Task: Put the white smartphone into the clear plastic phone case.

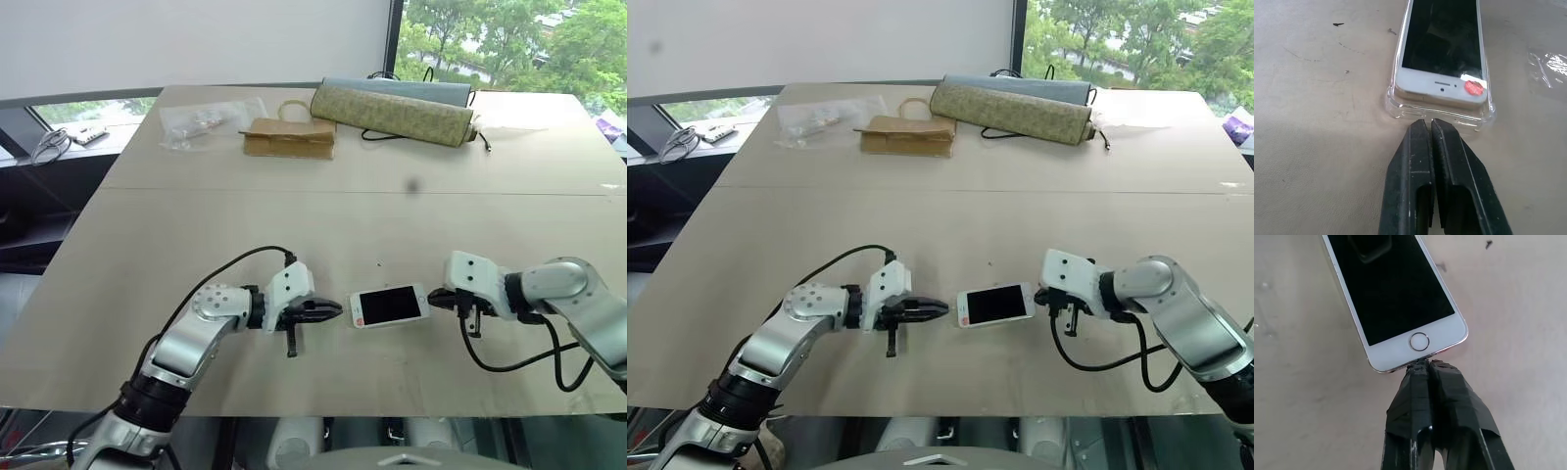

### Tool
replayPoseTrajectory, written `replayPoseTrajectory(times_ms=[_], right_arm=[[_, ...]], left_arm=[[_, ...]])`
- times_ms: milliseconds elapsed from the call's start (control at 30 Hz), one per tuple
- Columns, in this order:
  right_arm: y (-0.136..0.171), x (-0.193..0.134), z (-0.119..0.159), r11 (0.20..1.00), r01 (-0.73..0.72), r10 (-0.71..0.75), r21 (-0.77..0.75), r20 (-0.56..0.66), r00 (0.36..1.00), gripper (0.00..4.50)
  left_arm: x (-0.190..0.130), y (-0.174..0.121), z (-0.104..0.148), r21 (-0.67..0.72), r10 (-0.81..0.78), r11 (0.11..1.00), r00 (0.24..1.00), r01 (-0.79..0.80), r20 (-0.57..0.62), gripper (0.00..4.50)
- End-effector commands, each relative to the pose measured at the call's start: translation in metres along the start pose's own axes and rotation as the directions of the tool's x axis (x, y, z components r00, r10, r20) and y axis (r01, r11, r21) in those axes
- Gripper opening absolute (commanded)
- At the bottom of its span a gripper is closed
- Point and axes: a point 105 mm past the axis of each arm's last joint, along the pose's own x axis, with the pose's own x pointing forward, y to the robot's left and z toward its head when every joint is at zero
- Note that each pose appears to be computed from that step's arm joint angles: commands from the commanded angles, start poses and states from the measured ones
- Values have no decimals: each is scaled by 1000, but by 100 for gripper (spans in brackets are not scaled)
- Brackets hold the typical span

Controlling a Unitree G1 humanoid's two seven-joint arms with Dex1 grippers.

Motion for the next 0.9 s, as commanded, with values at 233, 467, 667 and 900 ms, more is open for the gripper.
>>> replayPoseTrajectory(times_ms=[233, 467, 667, 900], right_arm=[[11, 17, 22, 995, -44, 49, -93, 56, 997, 0], [2, 26, 30, 993, -22, 31, -119, 72, 997, 0], [0, 36, 32, 993, -23, 34, -114, 89, 995, 0], [-15, 25, 27, 993, 86, -79, -77, 90, 993, 0]], left_arm=[[4, 6, 12, 22, 21, 1000, 1000, -21, -4, 17], [8, 18, 20, 43, 35, 998, 999, -35, -5, 17], [8, 24, 22, 57, 34, 998, 999, -33, -21, 17], [-27, 35, 16, 65, 102, 993, 994, -99, -41, 17]])
